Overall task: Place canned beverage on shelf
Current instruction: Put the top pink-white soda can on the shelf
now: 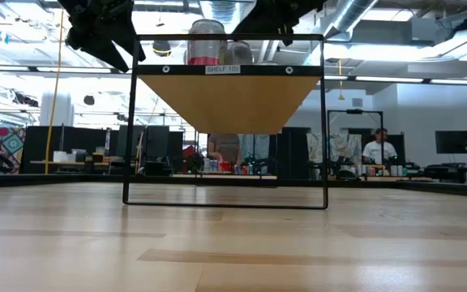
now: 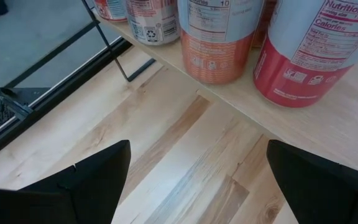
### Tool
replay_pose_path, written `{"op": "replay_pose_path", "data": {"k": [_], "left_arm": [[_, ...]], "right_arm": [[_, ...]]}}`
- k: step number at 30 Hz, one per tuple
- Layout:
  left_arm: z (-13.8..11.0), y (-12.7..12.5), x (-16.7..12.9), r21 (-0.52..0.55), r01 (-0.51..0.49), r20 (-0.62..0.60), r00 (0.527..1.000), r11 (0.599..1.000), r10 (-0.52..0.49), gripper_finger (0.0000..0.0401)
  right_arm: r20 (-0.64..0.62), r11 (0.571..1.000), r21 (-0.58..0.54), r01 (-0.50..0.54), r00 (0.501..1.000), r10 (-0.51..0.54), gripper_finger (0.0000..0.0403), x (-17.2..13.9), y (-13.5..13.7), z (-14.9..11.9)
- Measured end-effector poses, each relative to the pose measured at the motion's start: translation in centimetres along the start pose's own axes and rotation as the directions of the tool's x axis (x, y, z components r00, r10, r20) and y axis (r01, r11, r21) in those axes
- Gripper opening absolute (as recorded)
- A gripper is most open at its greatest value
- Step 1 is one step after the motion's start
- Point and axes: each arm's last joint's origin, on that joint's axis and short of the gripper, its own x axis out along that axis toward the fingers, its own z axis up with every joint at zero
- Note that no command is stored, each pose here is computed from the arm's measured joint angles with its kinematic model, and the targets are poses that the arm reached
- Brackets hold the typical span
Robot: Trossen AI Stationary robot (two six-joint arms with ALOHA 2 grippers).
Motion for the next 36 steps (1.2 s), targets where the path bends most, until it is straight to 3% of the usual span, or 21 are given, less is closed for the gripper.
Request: {"op": "replay_pose_path", "data": {"k": [23,27,36], "left_arm": [[0.0,0.0,0.0,0.0,-0.01,0.009,1.0,1.0,0.01,0.0363],[0.0,0.0,0.0,0.001,-0.01,0.009,1.0,1.0,0.01,0.0363],[0.0,0.0,0.0,0.0,-0.011,0.009,1.0,1.0,0.011,0.0363]], "right_arm": [[0.02,0.999,-0.012,-0.047,0.999,0.047,0.0,1.3,0.6,-0.3],[-0.021,1.0,-0.007,-0.031,0.999,0.03,0.0,1.4,0.6,-0.8],[-0.005,0.999,0.01,-0.034,0.999,0.035,0.0,-0.2,0.7,0.0]]}}
